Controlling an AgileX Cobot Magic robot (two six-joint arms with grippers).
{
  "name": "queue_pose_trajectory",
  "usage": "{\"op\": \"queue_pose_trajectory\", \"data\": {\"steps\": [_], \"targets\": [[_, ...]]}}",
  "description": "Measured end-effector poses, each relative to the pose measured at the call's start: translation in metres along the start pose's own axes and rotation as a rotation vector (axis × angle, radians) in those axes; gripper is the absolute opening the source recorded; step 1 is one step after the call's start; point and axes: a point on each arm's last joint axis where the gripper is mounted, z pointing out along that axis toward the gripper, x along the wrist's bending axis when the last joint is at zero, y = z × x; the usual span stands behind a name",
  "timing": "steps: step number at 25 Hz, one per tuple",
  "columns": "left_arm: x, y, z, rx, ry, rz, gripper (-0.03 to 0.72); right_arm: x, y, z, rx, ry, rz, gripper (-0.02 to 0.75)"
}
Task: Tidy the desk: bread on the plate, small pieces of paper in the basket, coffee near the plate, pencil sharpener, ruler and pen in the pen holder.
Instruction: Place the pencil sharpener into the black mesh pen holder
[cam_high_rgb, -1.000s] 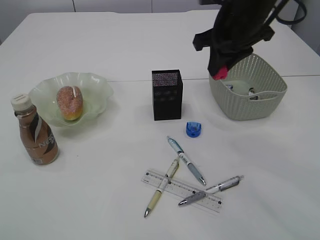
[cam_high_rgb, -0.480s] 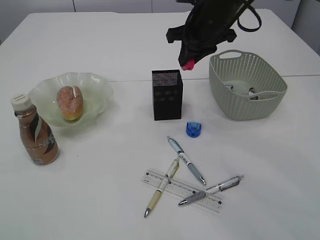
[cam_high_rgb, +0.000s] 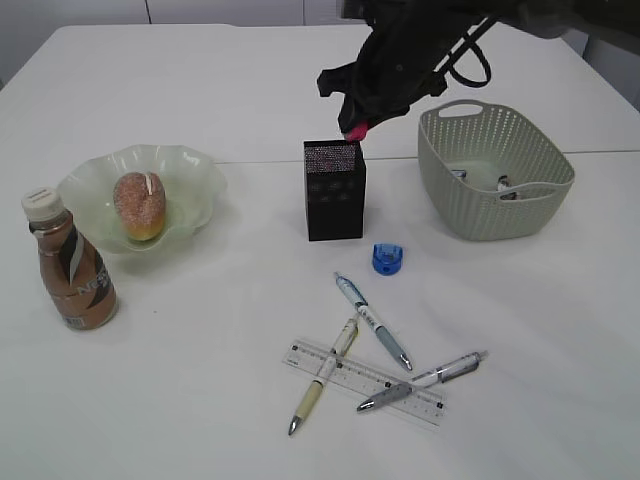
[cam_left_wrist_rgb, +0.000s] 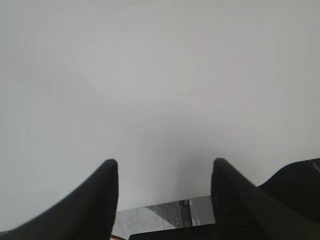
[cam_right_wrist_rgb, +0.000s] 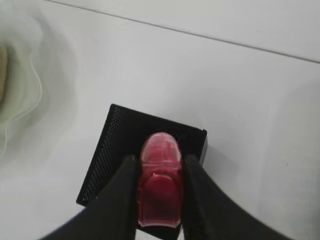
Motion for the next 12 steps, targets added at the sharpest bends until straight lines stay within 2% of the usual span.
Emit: {"op": "queue_pose_trajectory", "data": {"steps": [3,12], "targets": [[0.0,0.0,0.0,0.0,0.0,0.0,0.424,0.0,0.002,0.002,-0.027,0.004,0.003,0.186],[0.0,0.0,0.0,0.0,0.0,0.0,0.424,0.003,-0.005,0.023,0.006,0.063,0.01,0.186]]}}
